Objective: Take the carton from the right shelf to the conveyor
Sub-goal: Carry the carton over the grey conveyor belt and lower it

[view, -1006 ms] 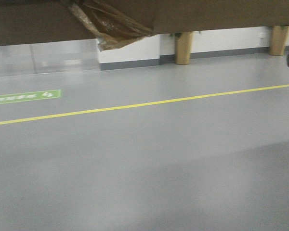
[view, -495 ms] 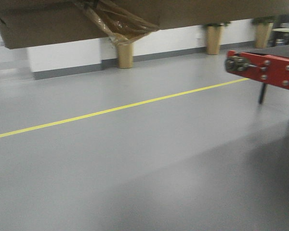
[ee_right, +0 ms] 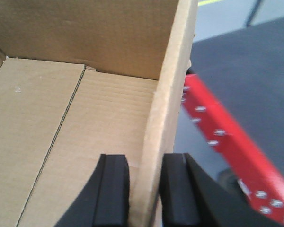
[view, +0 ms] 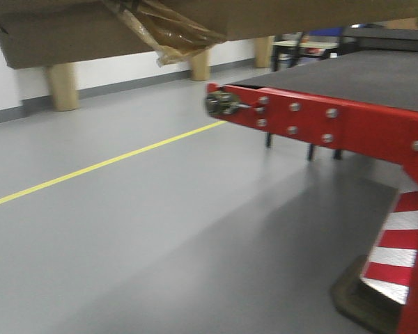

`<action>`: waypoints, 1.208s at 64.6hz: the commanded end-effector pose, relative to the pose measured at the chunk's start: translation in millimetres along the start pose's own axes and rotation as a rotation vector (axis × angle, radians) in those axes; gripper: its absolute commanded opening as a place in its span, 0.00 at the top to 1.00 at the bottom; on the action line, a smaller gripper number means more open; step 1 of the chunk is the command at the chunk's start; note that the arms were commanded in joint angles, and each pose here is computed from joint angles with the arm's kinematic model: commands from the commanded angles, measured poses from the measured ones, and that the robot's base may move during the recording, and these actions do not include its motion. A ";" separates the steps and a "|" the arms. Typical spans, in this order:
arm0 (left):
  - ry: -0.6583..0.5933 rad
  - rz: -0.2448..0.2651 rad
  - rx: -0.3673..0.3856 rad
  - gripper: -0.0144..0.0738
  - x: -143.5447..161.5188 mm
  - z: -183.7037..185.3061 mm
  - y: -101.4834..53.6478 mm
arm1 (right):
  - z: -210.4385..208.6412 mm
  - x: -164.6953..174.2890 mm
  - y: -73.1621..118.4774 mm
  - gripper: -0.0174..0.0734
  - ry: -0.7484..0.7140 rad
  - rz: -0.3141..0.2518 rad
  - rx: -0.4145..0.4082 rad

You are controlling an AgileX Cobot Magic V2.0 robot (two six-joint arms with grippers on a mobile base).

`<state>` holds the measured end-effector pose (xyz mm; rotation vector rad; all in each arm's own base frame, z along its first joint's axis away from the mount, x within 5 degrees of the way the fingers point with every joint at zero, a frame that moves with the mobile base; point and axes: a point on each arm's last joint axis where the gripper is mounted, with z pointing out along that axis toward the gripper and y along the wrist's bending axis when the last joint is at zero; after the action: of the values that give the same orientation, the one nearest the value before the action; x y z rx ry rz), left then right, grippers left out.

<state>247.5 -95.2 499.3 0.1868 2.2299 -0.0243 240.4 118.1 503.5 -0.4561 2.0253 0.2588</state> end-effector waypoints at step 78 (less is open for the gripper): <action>-0.105 0.091 -0.168 0.85 -10.2 -6.9 13.3 | -3.9 -9.1 2.2 0.88 -0.095 0.012 -0.021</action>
<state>251.1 -85.4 505.7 0.1706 2.1539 0.1445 244.6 122.1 503.8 -0.4480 2.0004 0.2920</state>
